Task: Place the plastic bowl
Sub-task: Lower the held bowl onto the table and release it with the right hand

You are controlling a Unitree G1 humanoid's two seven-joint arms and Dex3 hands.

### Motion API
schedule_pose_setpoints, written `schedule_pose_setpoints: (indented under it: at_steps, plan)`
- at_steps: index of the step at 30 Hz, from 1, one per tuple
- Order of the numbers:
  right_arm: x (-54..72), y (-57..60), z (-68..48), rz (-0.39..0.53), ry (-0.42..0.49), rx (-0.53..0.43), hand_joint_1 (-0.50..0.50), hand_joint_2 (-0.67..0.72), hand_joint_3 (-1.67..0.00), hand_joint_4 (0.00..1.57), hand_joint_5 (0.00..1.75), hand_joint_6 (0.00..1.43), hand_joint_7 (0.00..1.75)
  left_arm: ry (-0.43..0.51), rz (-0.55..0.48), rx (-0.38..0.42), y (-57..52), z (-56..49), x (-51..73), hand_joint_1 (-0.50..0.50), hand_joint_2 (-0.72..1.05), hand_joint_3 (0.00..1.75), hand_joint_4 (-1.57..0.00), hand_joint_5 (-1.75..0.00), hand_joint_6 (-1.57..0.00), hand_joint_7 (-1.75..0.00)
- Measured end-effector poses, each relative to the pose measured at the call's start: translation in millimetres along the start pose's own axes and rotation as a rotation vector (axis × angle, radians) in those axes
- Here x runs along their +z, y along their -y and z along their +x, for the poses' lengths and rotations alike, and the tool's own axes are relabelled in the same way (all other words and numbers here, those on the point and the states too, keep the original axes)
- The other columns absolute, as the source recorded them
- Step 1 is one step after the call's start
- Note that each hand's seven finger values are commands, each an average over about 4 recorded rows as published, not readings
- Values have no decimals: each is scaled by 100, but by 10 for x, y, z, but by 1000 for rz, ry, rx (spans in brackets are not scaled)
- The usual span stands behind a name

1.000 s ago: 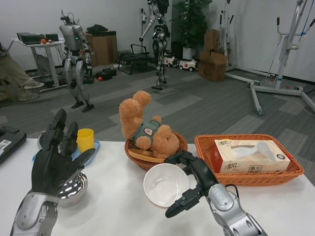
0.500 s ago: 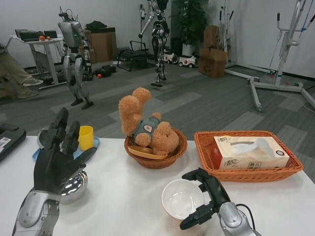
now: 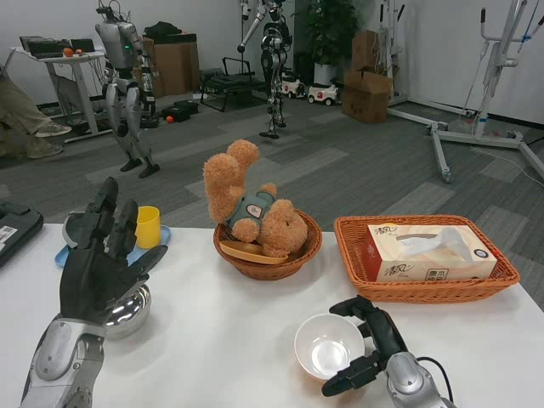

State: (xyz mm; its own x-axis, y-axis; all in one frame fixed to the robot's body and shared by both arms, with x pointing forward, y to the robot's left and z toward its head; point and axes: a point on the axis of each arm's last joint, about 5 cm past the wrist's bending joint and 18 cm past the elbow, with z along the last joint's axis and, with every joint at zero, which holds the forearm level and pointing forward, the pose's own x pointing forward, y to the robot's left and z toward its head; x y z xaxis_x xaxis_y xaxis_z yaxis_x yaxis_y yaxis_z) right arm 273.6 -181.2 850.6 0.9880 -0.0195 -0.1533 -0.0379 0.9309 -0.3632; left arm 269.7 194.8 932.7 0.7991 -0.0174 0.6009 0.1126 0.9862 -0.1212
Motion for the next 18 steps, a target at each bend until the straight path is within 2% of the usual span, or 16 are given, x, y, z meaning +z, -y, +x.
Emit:
schedule_pose_setpoints:
  at_steps: [3,6,8,9,11,12,14,15,18]
  plan:
    - [0,1,5,-16,-1,5,-12,-41,-40,126,165,126,154,-1,0,0,0,-1,-1,-50,87,0,0,0,0,0]
    - [9,4,15,-25,-1,7,-17,-46,-46,101,153,117,159,-1,0,0,0,-1,-1,-50,87,0,0,0,0,0]
    - [9,5,17,-27,-2,7,-20,-45,-52,79,136,102,161,-2,0,0,0,-2,-2,-50,87,0,0,0,0,0]
    - [9,5,18,-28,-2,7,-23,-45,-56,67,119,88,159,-2,0,0,0,-2,-3,-50,87,0,0,0,0,0]
    - [7,6,18,-30,-3,7,-28,-46,-61,54,90,67,154,-4,1,0,-1,-4,-5,-50,87,0,0,0,0,0]
    - [7,6,18,-30,-4,7,-31,-46,-61,45,63,52,148,-4,1,0,-1,-5,-6,-50,87,0,0,0,0,0]
    - [5,6,17,-30,-4,7,-33,-43,-58,31,27,35,141,-5,1,0,0,-5,-7,-50,87,0,0,0,0,0]
    - [4,6,17,-30,-4,8,-33,-41,-56,27,15,29,140,-5,1,0,0,-5,-7,-50,87,0,0,0,0,0]
    - [1,8,16,-22,-7,7,-33,-41,-56,19,2,19,127,-6,1,-1,2,-6,-8,-50,87,0,0,0,0,0]
